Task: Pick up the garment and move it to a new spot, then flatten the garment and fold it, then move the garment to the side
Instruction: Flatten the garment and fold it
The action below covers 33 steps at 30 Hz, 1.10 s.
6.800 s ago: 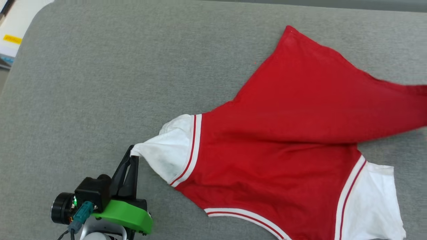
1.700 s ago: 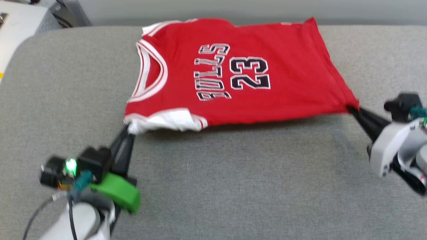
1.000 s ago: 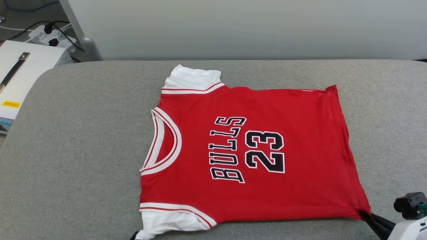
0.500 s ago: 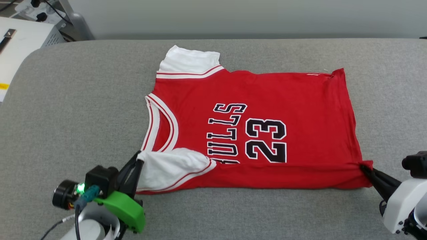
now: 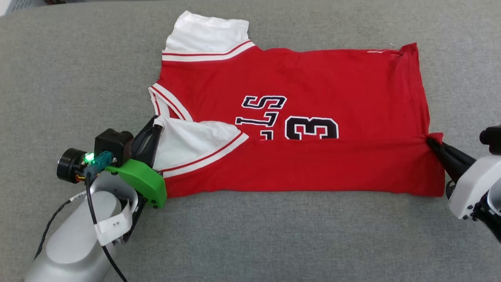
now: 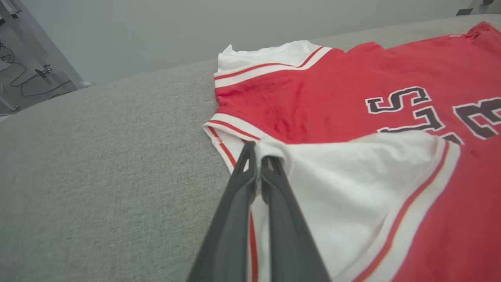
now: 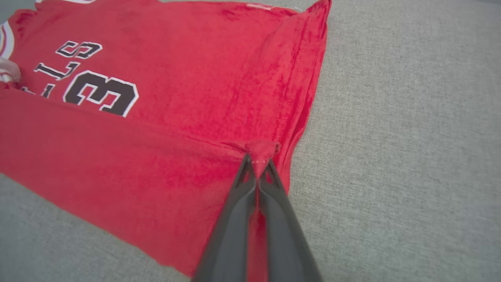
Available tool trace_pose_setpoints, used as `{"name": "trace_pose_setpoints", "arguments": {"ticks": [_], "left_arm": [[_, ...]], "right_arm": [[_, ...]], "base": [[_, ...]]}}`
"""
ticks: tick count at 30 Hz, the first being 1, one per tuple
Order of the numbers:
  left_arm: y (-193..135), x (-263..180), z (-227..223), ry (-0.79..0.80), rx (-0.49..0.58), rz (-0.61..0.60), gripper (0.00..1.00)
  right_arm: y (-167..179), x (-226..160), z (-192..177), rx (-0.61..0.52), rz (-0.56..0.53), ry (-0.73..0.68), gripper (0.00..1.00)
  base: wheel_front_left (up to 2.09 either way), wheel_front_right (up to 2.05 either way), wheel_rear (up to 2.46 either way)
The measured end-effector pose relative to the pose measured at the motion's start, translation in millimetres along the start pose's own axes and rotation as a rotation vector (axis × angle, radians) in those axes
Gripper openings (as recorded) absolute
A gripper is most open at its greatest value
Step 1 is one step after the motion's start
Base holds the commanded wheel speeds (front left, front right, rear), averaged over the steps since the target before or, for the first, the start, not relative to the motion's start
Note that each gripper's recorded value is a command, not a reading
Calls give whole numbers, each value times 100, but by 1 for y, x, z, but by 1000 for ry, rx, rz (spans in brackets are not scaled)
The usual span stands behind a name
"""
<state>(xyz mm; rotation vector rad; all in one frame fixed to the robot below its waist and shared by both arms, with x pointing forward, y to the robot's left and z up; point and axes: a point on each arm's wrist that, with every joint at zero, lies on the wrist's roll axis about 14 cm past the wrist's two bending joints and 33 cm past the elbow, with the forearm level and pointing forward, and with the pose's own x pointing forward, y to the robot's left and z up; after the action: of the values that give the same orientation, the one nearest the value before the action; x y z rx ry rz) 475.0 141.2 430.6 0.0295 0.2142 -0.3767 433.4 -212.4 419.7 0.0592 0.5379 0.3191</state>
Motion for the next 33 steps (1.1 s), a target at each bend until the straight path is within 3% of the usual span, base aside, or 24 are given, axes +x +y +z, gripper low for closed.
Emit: {"name": "trace_pose_setpoints", "arguments": {"ticks": [6, 12, 13, 14, 15, 25, 28, 33], "left_arm": [[6, 11, -54, 132, -30, 7, 0], [7, 12, -64, 153, -50, 9, 0], [6, 11, -62, 150, -54, 10, 40], [7, 11, -59, 143, -57, 13, 98], [7, 11, -55, 130, -58, 17, 100], [46, -5, 1, 42, 38, 83, 100], [53, -11, 14, 86, 55, 71, 100], [46, -21, 16, 278, -51, 20, 100]], "right_arm": [[-3, 23, -29, 24, -3, 90, 0], [-2, 25, -35, 30, -3, 92, 0], [-2, 24, -33, 32, -5, 82, 11], [-1, 24, -32, 37, -6, 74, 42], [-1, 23, -30, 39, -6, 63, 100], [10, 8, 0, 4, 15, -57, 100], [13, 3, 5, -12, 19, -72, 100], [15, -3, 11, -17, 23, -90, 100]], "base": [[0, 0, 0], [0, 0, 0], [0, 0, 0], [0, 0, 0], [0, 0, 0], [0, 0, 0], [0, 0, 0], [0, 0, 0]]}}
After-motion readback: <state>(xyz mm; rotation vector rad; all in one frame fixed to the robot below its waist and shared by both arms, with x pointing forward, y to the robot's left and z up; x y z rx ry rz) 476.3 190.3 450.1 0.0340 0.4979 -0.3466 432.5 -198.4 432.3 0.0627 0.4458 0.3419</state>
